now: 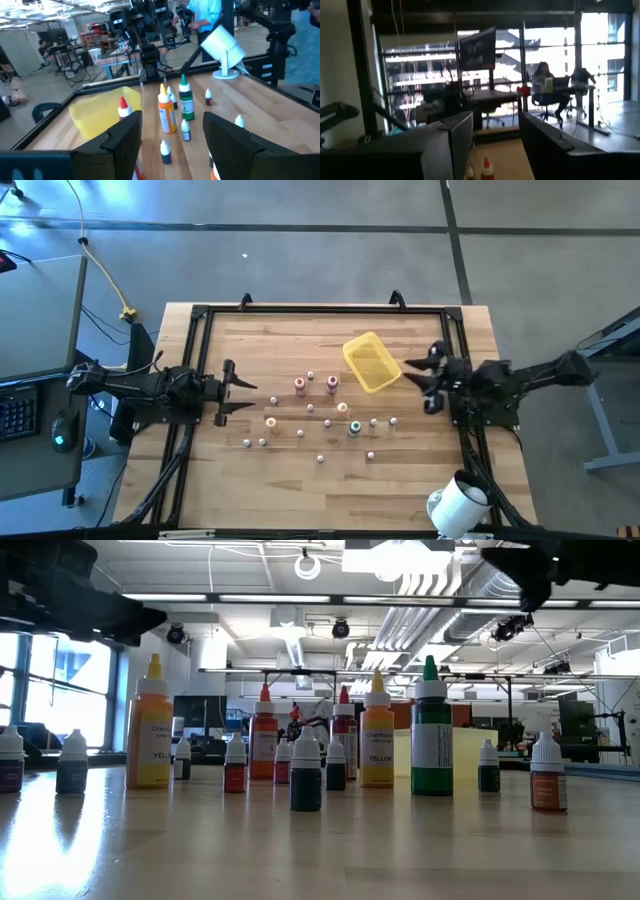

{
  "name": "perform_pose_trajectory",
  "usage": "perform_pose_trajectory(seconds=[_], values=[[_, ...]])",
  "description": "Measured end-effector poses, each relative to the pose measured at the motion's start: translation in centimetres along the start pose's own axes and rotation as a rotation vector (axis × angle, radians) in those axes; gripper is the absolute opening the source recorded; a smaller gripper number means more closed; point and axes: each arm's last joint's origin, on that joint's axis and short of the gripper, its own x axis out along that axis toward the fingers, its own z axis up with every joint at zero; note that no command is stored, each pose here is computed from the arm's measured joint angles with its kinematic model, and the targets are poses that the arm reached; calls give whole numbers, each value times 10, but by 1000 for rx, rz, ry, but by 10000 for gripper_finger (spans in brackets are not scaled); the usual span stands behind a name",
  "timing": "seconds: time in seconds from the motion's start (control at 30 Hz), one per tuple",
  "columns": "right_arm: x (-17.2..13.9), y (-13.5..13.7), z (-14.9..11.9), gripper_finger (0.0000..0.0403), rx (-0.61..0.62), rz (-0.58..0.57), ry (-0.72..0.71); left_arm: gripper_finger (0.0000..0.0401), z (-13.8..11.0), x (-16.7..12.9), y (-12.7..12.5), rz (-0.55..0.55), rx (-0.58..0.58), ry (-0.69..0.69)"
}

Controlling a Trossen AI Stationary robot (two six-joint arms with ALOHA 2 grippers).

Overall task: Pick & Place food coloring
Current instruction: Put the large green food coloring bottle into the bin

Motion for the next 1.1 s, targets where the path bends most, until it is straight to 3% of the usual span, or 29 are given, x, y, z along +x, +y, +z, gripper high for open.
perform_pose_trajectory(seconds=[0.23, 0.4, 0.53, 0.87, 1.1], values=[[69, 30, -5, 156, -112, 171, 317, 209, 1, 0, 1, 28, -2, -8], [98, 44, -29, 156, -22, 225, 515, 209, 9, 0, 2, 27, -6, -89], [106, 57, -52, 156, -12, 270, 550, 209, 6, 0, 0, -31, 1, -67], [103, 81, -92, 156, -35, 326, 631, 209, 2, 0, -1, -37, 0, -21], [103, 84, -107, 156, -163, 305, 656, 209, 2, 0, -1, -36, 0, -26]])
